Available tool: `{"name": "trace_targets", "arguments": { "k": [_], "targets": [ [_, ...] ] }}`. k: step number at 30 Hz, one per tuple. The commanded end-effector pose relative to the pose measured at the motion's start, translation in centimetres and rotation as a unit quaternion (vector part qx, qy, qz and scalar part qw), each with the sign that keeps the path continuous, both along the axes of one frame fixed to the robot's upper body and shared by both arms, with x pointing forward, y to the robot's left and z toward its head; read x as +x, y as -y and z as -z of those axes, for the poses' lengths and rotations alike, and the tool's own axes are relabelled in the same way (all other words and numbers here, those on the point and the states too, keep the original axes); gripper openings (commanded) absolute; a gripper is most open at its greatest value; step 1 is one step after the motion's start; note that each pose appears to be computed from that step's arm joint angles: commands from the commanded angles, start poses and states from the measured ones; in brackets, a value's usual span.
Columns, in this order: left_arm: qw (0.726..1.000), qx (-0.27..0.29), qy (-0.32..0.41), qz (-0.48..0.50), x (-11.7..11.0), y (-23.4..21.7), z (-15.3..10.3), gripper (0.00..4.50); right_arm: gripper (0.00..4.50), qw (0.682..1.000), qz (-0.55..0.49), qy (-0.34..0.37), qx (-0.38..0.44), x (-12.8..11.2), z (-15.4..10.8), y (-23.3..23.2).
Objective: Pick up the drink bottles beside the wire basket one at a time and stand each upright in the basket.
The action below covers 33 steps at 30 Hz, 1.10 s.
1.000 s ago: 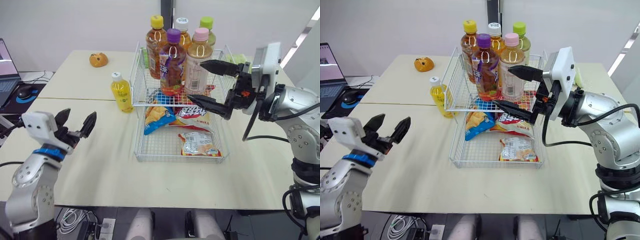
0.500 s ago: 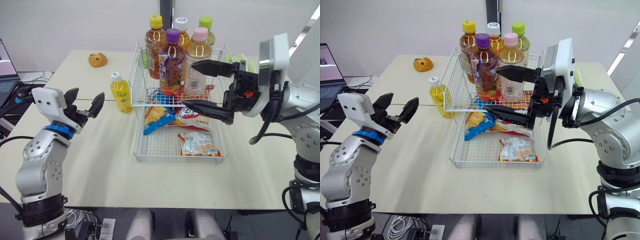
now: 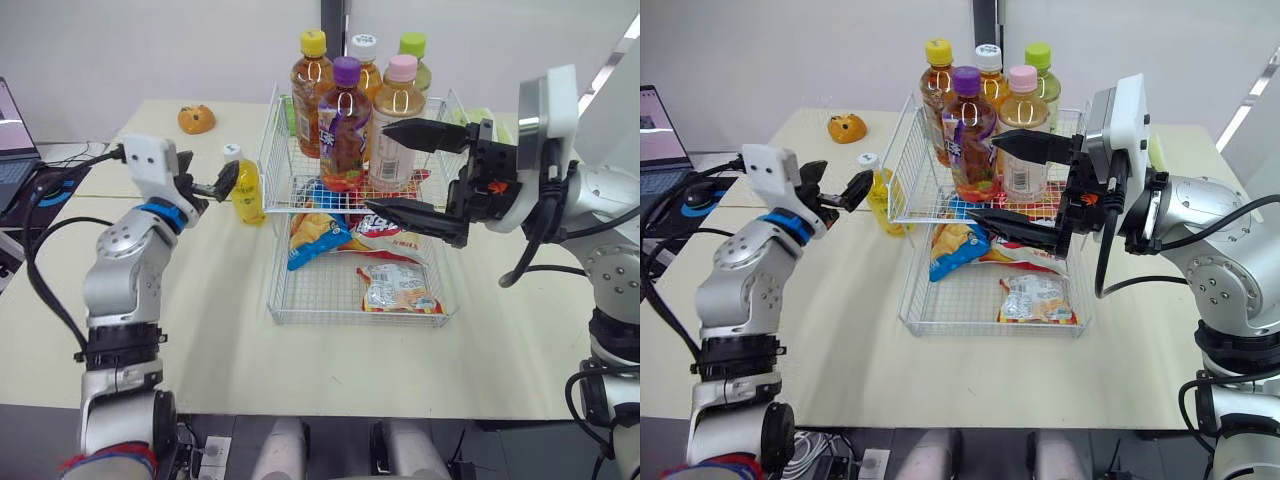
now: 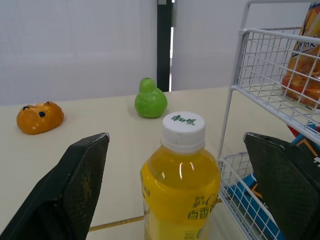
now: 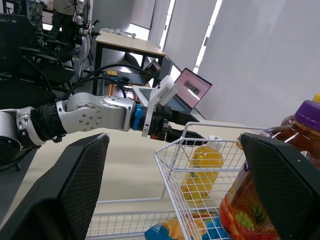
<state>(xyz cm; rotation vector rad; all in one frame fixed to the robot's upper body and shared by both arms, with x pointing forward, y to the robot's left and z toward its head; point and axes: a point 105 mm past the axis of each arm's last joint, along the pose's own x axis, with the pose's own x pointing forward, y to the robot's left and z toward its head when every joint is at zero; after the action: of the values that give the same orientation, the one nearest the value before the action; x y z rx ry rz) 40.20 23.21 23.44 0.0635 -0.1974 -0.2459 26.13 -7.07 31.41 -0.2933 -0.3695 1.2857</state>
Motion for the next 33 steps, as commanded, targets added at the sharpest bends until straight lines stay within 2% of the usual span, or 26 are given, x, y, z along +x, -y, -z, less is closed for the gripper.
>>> {"name": "trace_targets", "arguments": {
  "k": [1, 8, 20, 23, 30, 31, 33],
  "targets": [
    [1.000, 0.017, 0.013, 0.006, 0.9, 0.6, -1.1, 4.47, 4.50, 1.000, 0.003, 0.028, 0.005, -0.8, -1.2, 0.2],
    [1.000, 0.022, 0.008, 0.010, 2.9, 1.2, -1.1, 4.47, 4.50, 1.000, 0.006, 0.022, 0.009, -0.8, -1.1, 0.1],
    [0.999, 0.032, 0.006, 0.014, 4.3, 1.2, -1.2, 4.47, 4.50, 0.999, 0.016, 0.025, 0.017, -0.8, -1.3, 0.1],
    [0.999, 0.031, 0.007, 0.016, 4.5, 1.3, -1.1, 3.94, 4.50, 0.999, 0.017, 0.024, 0.017, -0.8, -1.3, 0.0],
    [1.000, 0.024, 0.004, 0.015, 4.7, 1.3, -0.9, 1.61, 4.50, 0.999, 0.019, 0.023, 0.021, -0.8, -1.4, 0.0],
    [1.000, 0.025, 0.004, 0.015, 4.7, 1.3, -1.0, 1.38, 4.50, 0.999, 0.018, 0.023, 0.022, -0.8, -1.4, -0.1],
    [1.000, 0.026, 0.005, 0.013, 4.7, 1.1, -1.0, 1.38, 4.50, 0.999, 0.017, 0.023, 0.021, -0.9, -1.4, -0.1]
  ]
}}
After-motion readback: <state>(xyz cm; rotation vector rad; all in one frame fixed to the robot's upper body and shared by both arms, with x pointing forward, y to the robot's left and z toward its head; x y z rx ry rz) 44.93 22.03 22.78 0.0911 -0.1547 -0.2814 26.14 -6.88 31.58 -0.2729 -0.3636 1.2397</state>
